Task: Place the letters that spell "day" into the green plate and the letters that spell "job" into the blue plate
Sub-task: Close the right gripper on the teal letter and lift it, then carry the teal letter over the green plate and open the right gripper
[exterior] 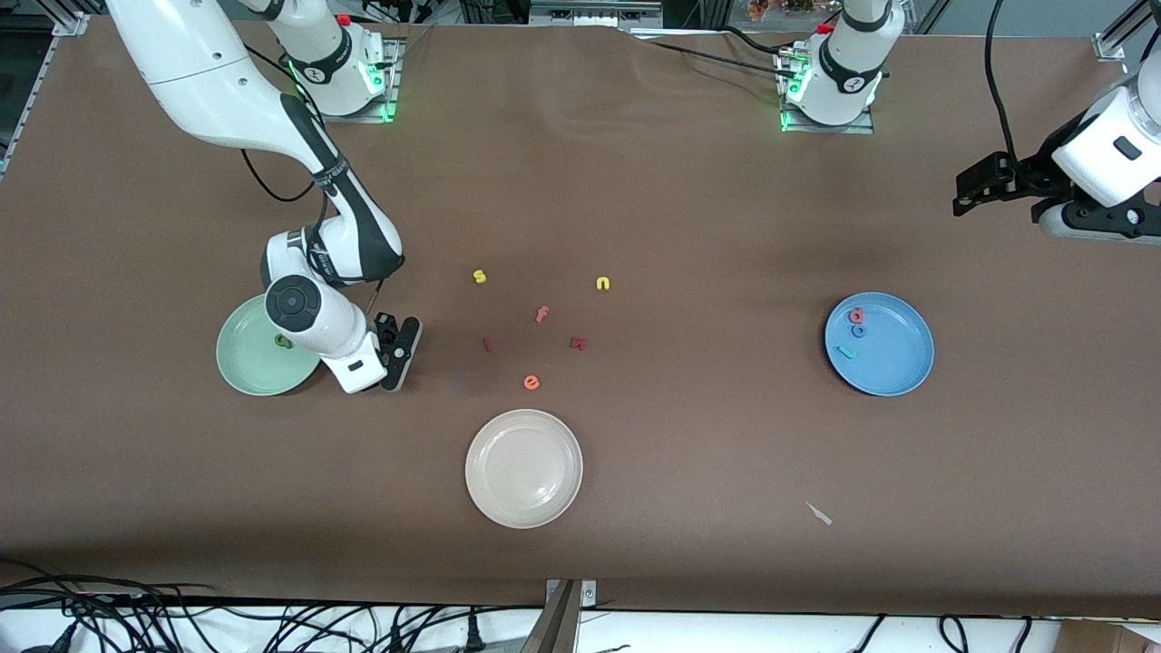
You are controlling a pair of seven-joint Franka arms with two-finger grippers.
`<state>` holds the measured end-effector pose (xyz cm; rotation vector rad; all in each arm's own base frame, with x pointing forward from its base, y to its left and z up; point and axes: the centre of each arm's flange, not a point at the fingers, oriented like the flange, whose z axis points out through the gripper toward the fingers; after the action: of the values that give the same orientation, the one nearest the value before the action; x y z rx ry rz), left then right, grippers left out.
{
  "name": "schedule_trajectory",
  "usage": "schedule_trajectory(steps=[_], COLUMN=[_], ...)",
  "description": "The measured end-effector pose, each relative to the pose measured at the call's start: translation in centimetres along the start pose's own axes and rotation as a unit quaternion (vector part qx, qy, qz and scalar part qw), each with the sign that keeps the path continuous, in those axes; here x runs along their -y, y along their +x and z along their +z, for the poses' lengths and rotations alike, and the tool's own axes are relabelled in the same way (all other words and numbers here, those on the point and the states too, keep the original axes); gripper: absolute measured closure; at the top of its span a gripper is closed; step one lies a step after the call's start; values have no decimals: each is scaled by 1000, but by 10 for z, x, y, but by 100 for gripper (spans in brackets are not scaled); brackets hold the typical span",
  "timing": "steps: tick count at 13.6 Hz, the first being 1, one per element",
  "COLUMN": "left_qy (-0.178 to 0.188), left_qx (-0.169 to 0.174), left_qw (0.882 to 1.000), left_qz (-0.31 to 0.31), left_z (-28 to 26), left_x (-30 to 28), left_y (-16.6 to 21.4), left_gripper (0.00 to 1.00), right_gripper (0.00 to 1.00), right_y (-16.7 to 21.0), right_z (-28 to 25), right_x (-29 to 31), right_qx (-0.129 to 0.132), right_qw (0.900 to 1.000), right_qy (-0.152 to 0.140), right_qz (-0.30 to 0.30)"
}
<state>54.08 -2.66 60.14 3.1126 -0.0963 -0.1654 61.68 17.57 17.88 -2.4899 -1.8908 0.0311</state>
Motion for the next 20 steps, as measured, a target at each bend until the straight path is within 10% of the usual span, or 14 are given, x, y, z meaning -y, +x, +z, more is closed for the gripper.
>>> schedule_trajectory(steps=[15,20], left_qy=[0,0], left_qx=[0,0], left_qw=[1000,1000], left_qz=[0,0], left_z=[0,0], left_x=[0,0], left_y=[0,0], left_gripper=[0,0], right_gripper=[74,74], right_y=[3,-76], right_z=[-28,-53], right_x=[-16,-51], right_qx=[21,76], right_qw=[999,992], right_qy=[26,47], right_qz=[13,87])
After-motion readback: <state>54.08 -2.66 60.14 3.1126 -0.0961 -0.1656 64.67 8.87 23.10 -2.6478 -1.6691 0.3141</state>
